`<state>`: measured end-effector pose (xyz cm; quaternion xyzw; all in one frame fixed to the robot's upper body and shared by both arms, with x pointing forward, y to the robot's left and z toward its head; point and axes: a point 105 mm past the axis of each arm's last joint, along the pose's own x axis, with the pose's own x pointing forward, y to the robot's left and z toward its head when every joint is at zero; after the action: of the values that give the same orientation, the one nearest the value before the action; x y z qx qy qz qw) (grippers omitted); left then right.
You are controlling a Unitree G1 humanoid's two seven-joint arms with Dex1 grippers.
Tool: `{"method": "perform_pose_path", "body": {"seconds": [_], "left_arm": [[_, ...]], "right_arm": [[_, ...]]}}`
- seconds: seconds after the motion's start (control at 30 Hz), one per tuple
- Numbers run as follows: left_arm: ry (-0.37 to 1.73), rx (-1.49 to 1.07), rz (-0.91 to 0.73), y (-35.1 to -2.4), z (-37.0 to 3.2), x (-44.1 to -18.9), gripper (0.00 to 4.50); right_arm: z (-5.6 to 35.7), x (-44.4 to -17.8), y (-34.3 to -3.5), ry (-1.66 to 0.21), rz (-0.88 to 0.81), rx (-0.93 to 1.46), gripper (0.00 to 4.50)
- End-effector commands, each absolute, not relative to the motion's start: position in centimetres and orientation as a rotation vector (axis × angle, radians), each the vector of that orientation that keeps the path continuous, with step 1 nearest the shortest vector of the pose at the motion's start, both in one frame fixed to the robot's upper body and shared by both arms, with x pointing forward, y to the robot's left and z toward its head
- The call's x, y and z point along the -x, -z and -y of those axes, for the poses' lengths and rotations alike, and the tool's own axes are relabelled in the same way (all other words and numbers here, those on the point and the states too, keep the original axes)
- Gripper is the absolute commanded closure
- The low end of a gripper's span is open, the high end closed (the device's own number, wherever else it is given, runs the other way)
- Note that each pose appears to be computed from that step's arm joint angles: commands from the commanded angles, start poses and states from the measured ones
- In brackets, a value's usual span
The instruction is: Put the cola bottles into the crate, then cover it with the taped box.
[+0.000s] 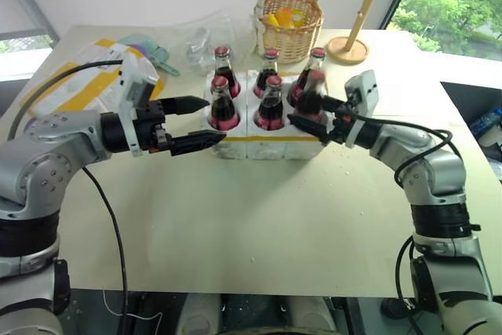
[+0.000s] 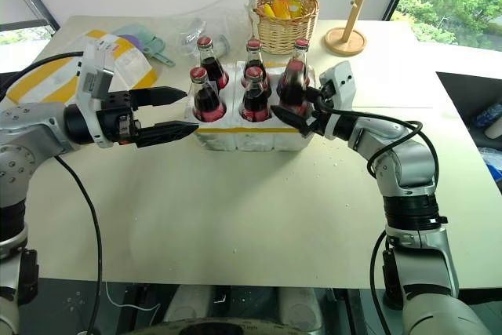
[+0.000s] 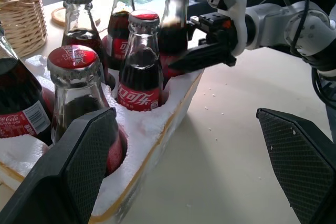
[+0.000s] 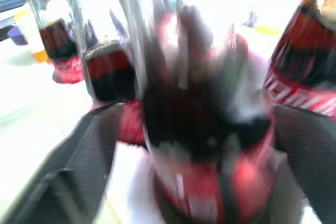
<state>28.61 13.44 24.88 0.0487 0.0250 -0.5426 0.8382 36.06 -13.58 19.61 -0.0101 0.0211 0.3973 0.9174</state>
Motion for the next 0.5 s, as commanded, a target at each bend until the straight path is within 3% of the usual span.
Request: {"method": "perform_pose_path", "body": {"seconds": [0.03,0.3,0.5], "left_arm": [[1.135,-0.132,-0.004,-25.8,-13.8,-28.3,0.00],[1.012,-0.170,-0.029,-25.6,-16.7,-28.1,0.00],[0.516,-0.508,-0.219,-22.0,-28.1,-28.7,0.00]], "right_arm": [[13.6,-35.8,-21.1,-0.816,0.013,0.050,0.07],[16.2,-34.0,-23.9,-0.846,0.035,0.140,0.07],[20.0,-30.4,-25.9,-0.896,-0.027,0.240,0.07]]}}
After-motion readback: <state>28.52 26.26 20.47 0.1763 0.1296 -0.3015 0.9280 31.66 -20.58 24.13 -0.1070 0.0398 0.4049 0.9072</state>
